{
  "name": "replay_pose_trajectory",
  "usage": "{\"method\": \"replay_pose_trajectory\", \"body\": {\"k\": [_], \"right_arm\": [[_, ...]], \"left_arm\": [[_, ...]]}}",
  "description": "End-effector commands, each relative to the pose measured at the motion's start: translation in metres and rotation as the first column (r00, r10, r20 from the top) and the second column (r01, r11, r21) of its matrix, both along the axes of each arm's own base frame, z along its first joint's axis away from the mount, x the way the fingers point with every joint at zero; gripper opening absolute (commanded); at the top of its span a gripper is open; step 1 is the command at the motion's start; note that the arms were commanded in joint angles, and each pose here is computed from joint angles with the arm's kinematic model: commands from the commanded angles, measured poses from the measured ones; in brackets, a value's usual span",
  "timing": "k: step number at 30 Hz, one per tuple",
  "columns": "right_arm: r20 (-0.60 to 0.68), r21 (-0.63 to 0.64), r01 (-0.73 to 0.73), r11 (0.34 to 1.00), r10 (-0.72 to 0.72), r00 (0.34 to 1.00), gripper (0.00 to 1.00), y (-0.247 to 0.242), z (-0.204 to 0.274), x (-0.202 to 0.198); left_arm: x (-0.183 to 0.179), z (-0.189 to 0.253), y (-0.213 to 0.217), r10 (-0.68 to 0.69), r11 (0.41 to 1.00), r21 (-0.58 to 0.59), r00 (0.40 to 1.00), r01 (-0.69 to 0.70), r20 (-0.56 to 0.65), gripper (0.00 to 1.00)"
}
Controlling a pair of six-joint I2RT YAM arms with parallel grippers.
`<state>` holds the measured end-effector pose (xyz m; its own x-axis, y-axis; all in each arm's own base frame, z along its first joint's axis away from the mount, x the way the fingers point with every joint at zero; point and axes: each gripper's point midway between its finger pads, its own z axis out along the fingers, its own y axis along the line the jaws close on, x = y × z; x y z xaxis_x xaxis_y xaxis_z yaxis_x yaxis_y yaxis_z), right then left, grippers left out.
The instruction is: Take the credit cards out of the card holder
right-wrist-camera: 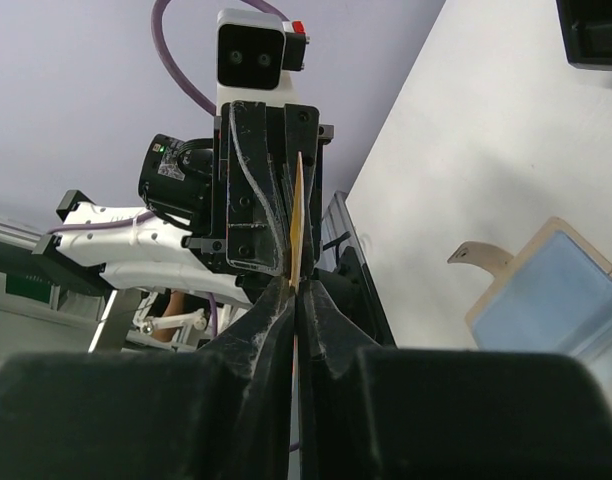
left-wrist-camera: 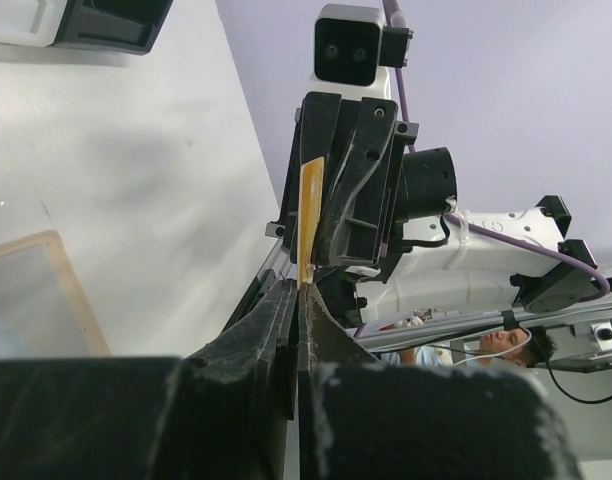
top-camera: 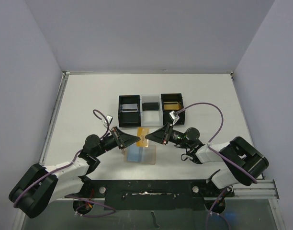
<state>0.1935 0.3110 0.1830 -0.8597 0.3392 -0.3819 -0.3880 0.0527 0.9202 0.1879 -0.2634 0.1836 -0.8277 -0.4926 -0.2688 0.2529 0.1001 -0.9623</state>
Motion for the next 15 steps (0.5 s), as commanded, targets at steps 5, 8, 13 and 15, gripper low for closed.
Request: {"method": "replay_pose_trajectory", "body": {"k": [5,8,13,15], "right_arm": [[0.137,0.048,-0.023,0.999,0.016,0.99,0.0,0.004,0.035,0.003],[0.142,0.039,-0.024,0.999,0.018,0.99,0.09,0.004,0.036,0.003],[0.159,0.044,-0.044,0.998,0.036,0.987,0.25,0.01,0.043,0.001],[0.16,0.036,-0.056,0.998,0.05,0.986,0.26,0.013,0.042,0.0]], "left_arm": [[0.003,0.012,-0.001,0.006,1.0,0.004,0.999,-0.006,0.054,0.07],[0.003,0.015,-0.002,0.001,1.0,0.003,0.998,-0.001,0.065,0.01],[0.003,0.019,-0.003,-0.003,1.0,-0.017,0.997,0.004,0.075,0.0],[0.003,0.021,-0.004,-0.007,1.0,-0.026,0.997,0.009,0.08,0.0]]}}
